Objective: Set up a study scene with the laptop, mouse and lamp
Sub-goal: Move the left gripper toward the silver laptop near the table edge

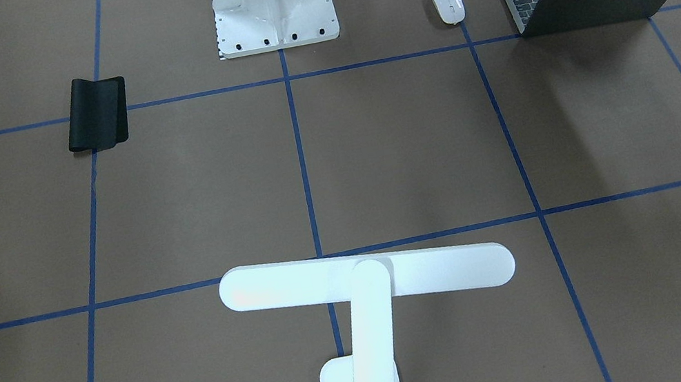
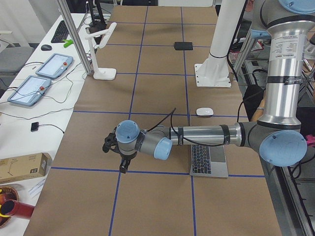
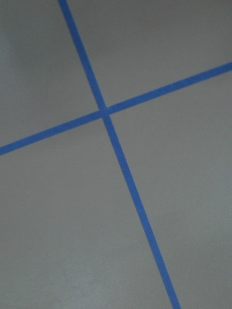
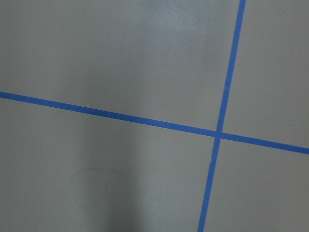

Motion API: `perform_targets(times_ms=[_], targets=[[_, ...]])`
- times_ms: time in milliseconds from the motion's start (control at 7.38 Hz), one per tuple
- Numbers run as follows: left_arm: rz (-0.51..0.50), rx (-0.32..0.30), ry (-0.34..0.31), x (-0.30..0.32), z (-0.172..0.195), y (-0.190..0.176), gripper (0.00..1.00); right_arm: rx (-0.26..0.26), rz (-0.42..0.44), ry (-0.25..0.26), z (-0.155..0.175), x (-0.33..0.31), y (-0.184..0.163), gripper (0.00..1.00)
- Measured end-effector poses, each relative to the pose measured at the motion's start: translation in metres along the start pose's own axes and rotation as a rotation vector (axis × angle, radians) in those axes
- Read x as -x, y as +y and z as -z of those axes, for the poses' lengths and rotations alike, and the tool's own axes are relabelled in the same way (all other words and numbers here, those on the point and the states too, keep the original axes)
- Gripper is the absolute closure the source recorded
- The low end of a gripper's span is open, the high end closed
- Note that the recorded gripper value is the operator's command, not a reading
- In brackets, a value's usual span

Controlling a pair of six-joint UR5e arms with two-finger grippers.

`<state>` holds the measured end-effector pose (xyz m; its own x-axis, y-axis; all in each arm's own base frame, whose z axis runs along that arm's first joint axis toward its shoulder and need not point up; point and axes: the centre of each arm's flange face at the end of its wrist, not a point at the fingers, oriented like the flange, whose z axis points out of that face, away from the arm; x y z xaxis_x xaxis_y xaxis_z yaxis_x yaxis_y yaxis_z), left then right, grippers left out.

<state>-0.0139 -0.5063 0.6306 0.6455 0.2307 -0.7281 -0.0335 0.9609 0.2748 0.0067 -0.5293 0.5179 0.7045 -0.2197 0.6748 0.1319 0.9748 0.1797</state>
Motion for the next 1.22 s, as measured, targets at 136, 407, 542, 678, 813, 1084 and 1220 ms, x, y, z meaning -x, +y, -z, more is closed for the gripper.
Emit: perform_targets(times_ms=[136, 407, 542, 678, 813, 1084, 1220], targets=[[-0.001, -0.001, 0.033, -0.041, 0.003, 0.0, 0.0, 0.002, 0.021, -0.019, -0.002, 0.012, 0.0, 0.01], [-0.024, 0.033, 0.108, -0.15, 0.004, 0.016, 0.0, 0.033, 0.063, -0.044, -0.018, 0.036, -0.001, 0.01], [-0.037, 0.062, 0.155, -0.199, 0.01, 0.036, 0.0, 0.046, 0.067, -0.05, -0.025, 0.039, 0.001, 0.01], [-0.05, 0.083, 0.2, -0.231, 0.021, 0.052, 0.0, 0.055, 0.066, -0.052, -0.029, 0.039, 0.003, 0.01], [-0.079, 0.092, 0.238, -0.254, 0.03, 0.062, 0.0, 0.061, 0.065, -0.053, -0.032, 0.039, 0.005, 0.01], [-0.209, 0.118, 0.315, -0.298, 0.023, 0.082, 0.0, 0.069, 0.065, -0.054, -0.035, 0.038, 0.007, 0.01], [-0.288, 0.131, 0.353, -0.315, 0.014, 0.095, 0.0, 0.07, 0.065, -0.053, -0.036, 0.037, 0.008, 0.01]])
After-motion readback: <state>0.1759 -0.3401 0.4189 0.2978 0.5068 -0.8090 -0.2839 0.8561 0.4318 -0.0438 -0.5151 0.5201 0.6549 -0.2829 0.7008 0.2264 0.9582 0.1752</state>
